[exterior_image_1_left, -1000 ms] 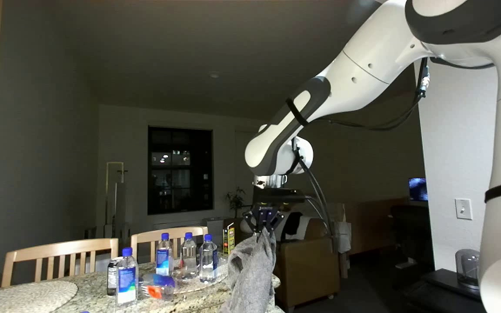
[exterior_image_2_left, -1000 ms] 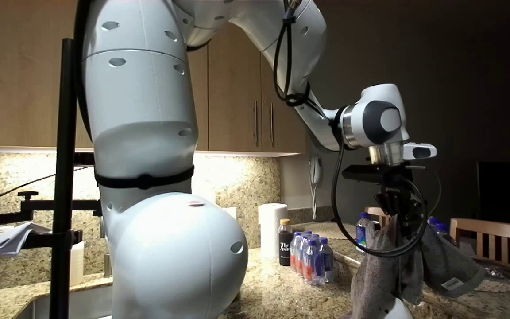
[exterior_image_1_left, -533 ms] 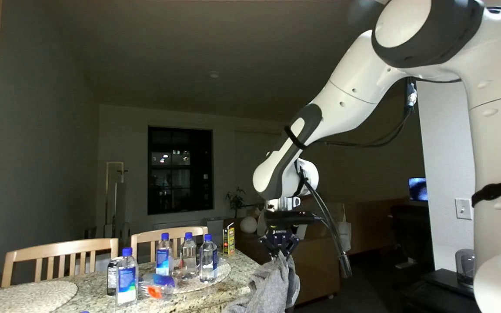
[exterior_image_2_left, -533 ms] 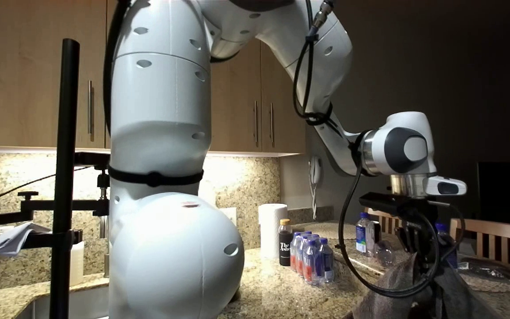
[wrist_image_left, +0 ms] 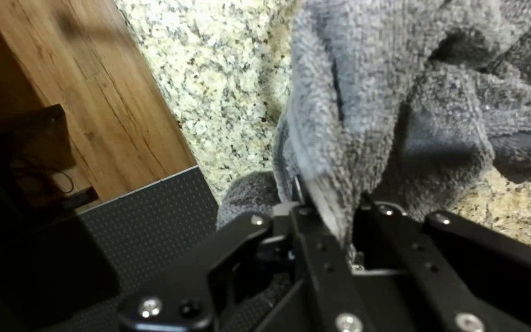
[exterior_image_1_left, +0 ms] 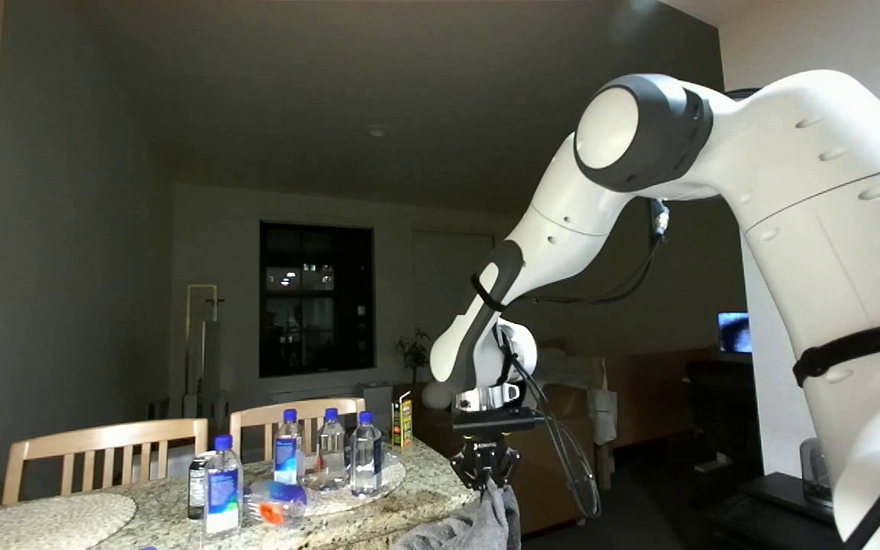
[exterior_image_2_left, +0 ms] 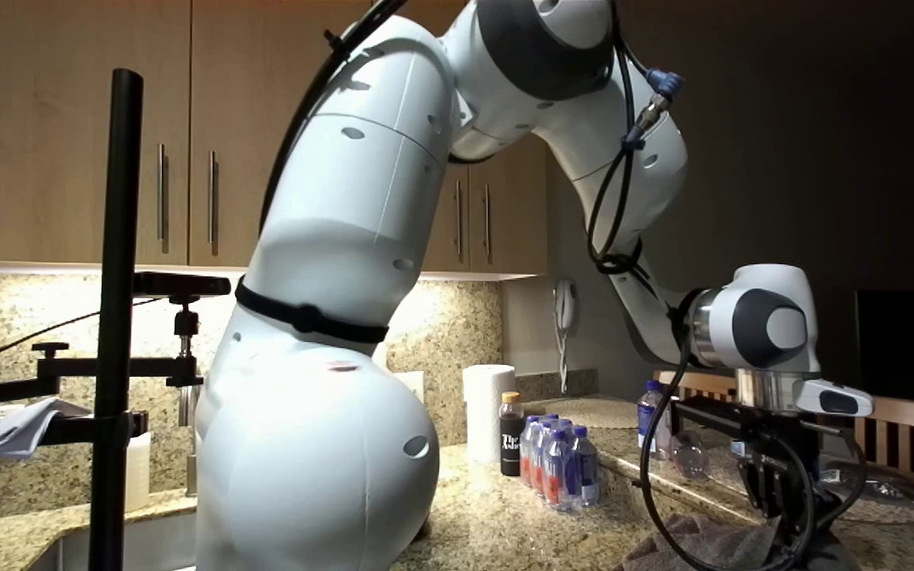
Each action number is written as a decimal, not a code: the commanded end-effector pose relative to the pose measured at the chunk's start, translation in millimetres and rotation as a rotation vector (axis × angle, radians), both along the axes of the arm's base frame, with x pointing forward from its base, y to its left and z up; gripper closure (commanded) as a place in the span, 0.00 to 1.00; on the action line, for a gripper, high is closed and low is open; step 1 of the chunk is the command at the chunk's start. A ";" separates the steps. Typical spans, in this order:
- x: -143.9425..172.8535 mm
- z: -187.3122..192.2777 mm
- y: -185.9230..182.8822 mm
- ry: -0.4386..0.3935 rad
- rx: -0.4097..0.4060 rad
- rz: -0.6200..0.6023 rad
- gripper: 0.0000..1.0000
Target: Put the towel on the teddy bear
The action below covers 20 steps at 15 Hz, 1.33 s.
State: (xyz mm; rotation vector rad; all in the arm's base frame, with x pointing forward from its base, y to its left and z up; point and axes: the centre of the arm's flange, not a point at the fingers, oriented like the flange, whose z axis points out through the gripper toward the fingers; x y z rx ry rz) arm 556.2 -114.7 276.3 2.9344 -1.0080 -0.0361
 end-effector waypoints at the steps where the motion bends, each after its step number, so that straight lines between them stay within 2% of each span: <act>1: 31.0 0.7 2.1 0.036 0.016 0.005 0.48; 5: 50.9 5.6 3.0 0.077 0.018 0.030 0.22; 8: 61.1 18.7 2.8 0.069 0.014 0.043 0.03; 9: 61.8 21.7 3.5 0.067 0.013 0.047 0.00; 14: 59.4 25.1 16.7 0.062 0.008 0.056 0.00; 20: 43.8 53.9 71.6 0.007 0.000 0.117 0.00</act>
